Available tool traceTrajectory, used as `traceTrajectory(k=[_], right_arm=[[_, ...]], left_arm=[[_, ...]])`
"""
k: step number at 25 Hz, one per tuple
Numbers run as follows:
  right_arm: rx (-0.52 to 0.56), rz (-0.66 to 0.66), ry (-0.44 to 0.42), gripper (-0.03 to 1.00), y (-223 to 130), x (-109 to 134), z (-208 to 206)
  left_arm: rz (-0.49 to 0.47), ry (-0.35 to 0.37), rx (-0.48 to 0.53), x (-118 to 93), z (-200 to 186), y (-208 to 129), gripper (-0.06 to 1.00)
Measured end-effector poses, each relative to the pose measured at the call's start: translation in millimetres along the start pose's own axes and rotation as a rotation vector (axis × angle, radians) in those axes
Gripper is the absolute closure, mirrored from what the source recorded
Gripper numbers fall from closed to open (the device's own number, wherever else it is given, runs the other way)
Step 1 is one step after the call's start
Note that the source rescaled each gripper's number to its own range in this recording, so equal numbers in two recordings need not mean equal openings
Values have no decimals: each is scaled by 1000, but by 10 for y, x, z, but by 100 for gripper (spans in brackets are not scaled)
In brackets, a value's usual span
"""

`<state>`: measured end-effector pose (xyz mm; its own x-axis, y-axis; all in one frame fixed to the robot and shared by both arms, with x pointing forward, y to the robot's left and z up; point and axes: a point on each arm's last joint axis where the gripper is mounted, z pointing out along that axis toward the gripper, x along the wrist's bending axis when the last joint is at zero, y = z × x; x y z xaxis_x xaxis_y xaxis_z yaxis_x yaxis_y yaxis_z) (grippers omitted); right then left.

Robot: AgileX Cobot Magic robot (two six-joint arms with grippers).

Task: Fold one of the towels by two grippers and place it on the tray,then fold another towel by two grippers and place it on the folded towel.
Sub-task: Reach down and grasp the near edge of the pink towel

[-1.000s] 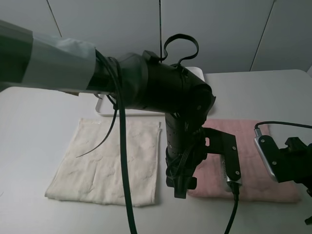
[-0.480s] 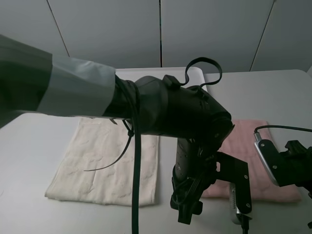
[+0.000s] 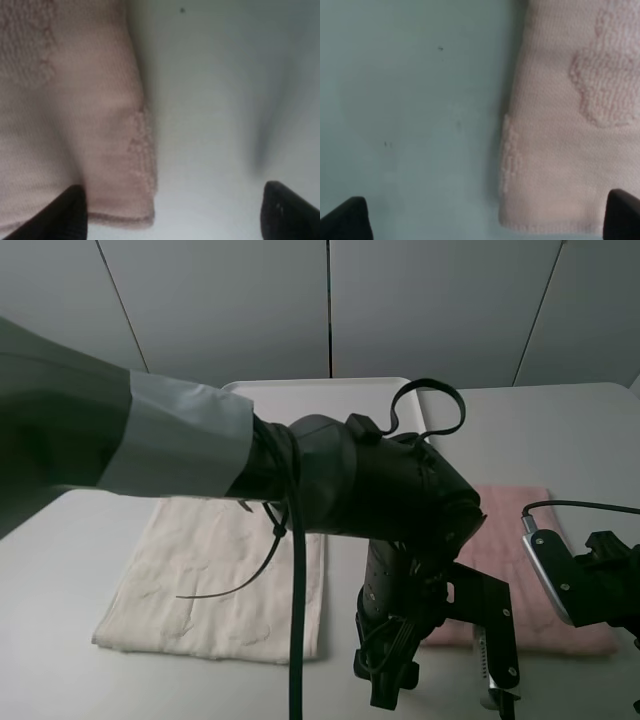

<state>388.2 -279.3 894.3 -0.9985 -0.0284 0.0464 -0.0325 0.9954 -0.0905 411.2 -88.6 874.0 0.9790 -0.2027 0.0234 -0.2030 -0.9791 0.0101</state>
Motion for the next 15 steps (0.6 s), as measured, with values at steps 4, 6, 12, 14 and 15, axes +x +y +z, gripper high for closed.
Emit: traceTrajectory(k=[4,6,12,14,15], right_arm=[[-3,0,-12,-3,3,-11,0],[-10,0,-34,-3,8,-21,8],[-6,-6,12,-3,17,-3,118],[-10,5,4,-3,25,-22,141],[-11,12,5,-3,28,-28,154]], left_arm=[[-18,-6,11,-4,37,-5,2],[-20,-5,12,-3,37,-6,2],[-21,-4,12,-2,37,-6,2],[-20,-3,13,-1,37,-7,2],[-21,-3,13,-2,37,-7,2]])
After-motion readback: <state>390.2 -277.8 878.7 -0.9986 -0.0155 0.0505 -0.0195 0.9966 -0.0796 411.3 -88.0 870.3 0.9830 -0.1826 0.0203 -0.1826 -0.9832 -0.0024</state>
